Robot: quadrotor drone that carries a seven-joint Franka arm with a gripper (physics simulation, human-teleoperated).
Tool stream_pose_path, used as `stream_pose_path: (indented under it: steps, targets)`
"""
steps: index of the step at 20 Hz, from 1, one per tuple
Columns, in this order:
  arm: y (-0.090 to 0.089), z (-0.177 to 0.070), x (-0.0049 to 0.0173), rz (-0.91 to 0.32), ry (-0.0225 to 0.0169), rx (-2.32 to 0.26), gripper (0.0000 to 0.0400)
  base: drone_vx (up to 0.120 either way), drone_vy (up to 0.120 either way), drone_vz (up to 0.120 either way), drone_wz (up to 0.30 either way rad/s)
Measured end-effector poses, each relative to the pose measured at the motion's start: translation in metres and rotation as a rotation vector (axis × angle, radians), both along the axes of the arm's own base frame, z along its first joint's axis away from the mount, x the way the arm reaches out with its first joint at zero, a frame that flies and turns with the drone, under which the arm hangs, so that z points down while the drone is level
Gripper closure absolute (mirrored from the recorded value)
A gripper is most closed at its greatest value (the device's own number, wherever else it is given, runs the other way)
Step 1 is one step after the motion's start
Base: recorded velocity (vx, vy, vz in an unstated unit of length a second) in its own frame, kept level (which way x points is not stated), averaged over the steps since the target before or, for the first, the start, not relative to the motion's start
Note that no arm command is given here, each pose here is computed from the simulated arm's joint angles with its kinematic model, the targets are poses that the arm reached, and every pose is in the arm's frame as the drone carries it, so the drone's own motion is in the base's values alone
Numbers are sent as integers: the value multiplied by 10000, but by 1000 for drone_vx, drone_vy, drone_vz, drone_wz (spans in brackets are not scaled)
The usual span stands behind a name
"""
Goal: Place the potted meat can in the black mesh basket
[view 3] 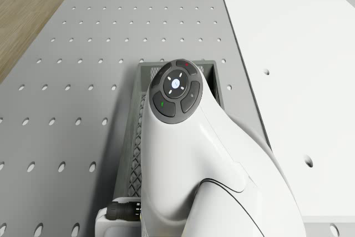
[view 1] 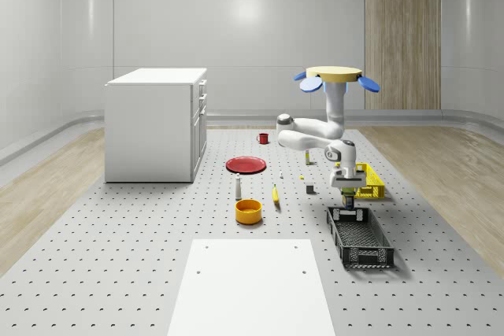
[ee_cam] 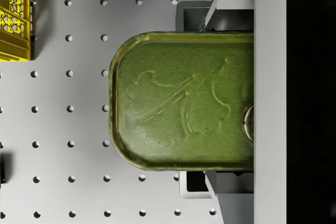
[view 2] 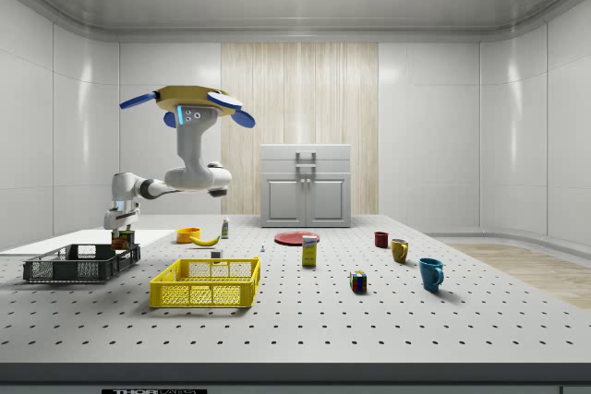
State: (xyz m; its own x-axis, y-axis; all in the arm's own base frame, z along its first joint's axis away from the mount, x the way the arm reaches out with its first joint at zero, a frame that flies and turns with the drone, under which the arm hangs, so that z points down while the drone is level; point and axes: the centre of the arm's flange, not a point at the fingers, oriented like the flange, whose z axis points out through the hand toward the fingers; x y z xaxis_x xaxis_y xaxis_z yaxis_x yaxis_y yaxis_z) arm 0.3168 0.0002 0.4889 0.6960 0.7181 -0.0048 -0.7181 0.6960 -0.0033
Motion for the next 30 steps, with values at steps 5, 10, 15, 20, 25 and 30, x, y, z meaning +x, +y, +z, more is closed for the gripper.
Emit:
stream_pose_path:
  steps: [5,10,15,20,25,30]
  targets:
    - [0,0,0,0,0,0,107,120,0,0,0]
    - [0,0,0,1,0,0,107,120,0,0,0]
    - [0,0,0,1,0,0,107,120,0,-16,0]
    - [0,0,0,1,0,0,107,120,0,-88,0]
    - [0,0,0,1,0,0,107,120,0,-96,0]
    - [0,32,0,-5,0,1,108,64,0,0,0]
